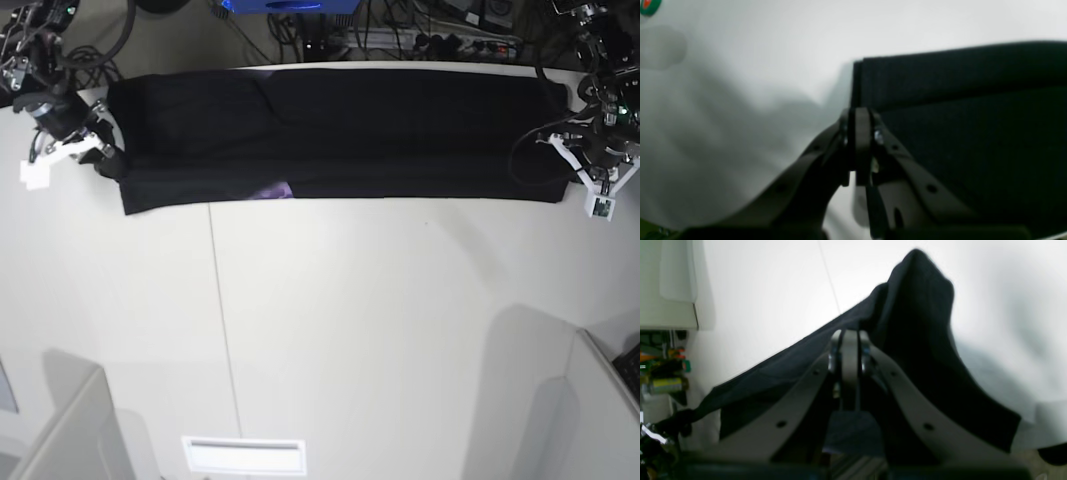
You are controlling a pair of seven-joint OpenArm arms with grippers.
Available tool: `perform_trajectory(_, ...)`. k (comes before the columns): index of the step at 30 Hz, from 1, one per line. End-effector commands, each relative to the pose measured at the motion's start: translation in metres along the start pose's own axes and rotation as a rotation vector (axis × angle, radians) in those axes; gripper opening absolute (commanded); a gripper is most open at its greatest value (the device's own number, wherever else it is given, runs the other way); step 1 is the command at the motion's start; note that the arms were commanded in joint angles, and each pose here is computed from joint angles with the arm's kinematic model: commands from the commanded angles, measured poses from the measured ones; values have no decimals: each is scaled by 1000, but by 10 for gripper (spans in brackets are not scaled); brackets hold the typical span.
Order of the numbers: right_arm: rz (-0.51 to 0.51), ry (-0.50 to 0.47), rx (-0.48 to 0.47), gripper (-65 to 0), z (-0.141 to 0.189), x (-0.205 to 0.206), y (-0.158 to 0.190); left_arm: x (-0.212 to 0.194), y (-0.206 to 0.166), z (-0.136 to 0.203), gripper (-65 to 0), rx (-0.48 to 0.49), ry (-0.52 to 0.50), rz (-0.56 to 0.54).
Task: Fold the T-shirt properly
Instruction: 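Release the hem and raise both grippers off the folded shirt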
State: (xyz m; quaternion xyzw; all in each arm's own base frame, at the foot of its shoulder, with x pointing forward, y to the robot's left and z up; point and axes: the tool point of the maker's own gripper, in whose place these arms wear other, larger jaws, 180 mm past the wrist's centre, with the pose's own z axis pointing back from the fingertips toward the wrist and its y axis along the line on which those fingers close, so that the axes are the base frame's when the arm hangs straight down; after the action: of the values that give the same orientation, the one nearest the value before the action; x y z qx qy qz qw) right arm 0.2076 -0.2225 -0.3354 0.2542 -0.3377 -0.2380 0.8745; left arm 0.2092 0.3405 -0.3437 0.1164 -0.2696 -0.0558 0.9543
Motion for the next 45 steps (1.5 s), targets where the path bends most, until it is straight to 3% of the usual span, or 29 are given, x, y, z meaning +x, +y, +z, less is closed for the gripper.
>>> perform_trajectory(1, 18, -13, 14, -650, 3, 6, 4, 9, 9, 6, -650, 29, -29, -19)
perform_trajectory(15, -70, 120, -4, -650, -4, -31, -9, -15, 4, 6, -650, 21, 31, -28)
perform_trajectory(30, 21, 130, -170, -650, 1, -31, -40, -15, 7, 6, -650, 26, 37, -34)
perform_trajectory(34, 22, 185, -179, -650, 2, -40, -42, -24, 5, 7, -650, 21, 58, -40)
perform_trajectory(45, 24, 201, -178, -650, 2, -44, -41, -37, 3, 8, -650, 16, 90, -46)
